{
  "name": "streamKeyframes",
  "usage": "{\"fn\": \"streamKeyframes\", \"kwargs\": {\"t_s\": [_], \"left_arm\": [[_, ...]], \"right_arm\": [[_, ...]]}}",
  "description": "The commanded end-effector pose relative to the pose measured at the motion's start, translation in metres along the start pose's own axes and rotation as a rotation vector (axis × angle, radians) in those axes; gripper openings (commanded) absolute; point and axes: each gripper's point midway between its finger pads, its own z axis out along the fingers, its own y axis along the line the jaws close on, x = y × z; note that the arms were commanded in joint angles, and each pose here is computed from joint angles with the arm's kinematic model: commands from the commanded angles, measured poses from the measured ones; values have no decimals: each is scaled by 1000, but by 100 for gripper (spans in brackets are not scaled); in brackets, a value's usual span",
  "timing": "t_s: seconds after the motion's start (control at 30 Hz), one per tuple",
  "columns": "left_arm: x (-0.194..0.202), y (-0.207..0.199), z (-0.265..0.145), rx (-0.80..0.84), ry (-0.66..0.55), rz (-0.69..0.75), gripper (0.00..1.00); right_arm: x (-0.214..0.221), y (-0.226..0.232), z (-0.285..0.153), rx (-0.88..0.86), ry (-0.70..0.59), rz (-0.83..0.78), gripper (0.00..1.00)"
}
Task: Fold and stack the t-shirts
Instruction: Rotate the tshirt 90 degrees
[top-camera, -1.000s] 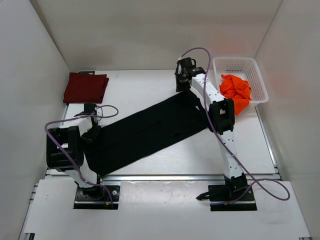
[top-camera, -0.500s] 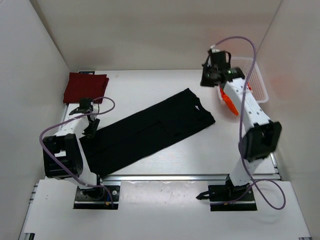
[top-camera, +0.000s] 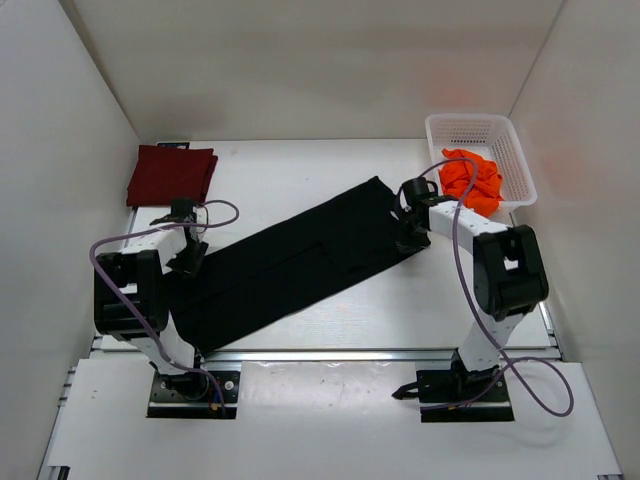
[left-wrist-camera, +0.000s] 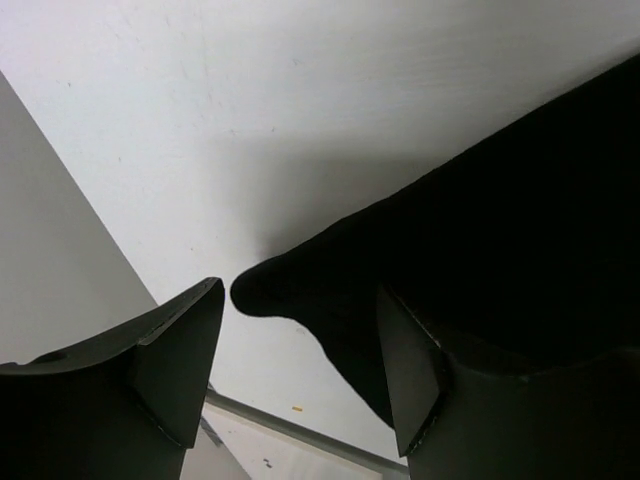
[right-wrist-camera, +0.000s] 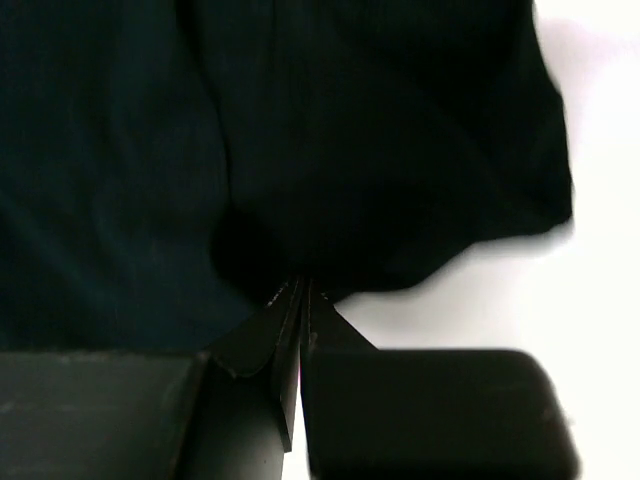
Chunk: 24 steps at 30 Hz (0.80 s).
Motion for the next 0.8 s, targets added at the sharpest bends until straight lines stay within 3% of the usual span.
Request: {"fn": "streamKeyframes", "kwargs": {"t_s": [0.0,0.13,0.23,0.33,0.4,0.47,0.53,0.6,0.77], "left_arm": [[-5,16,-9,-39,-13,22,73],[19,5,-10,3,31,128,72],[42,-5,-6,19,64,181,70],[55,-10,-8,31,55,220,70],[54,-14,-18,56,20,234,71],[52,-22,-32,97,-13,249,70],[44,-23,-49,129,-59,233,72],[40,-26,-62,162,-86,209,73],[51,-13,-65,107,-86,110,74]], "right_arm": [[-38,17,20,-46,-68,48,0],[-37,33,53,-69,41,-4,0],[-71,47,75,-38,42,-69,0],[-133,70,88,12,-22,-183,0],[-200,96,83,20,-183,-237,0],[-224,102,81,7,-277,-226,0],[-246,114,64,34,-389,-272,3],[-270,128,37,66,-508,-342,12],[-307,147,-84,34,-721,-242,26]]}}
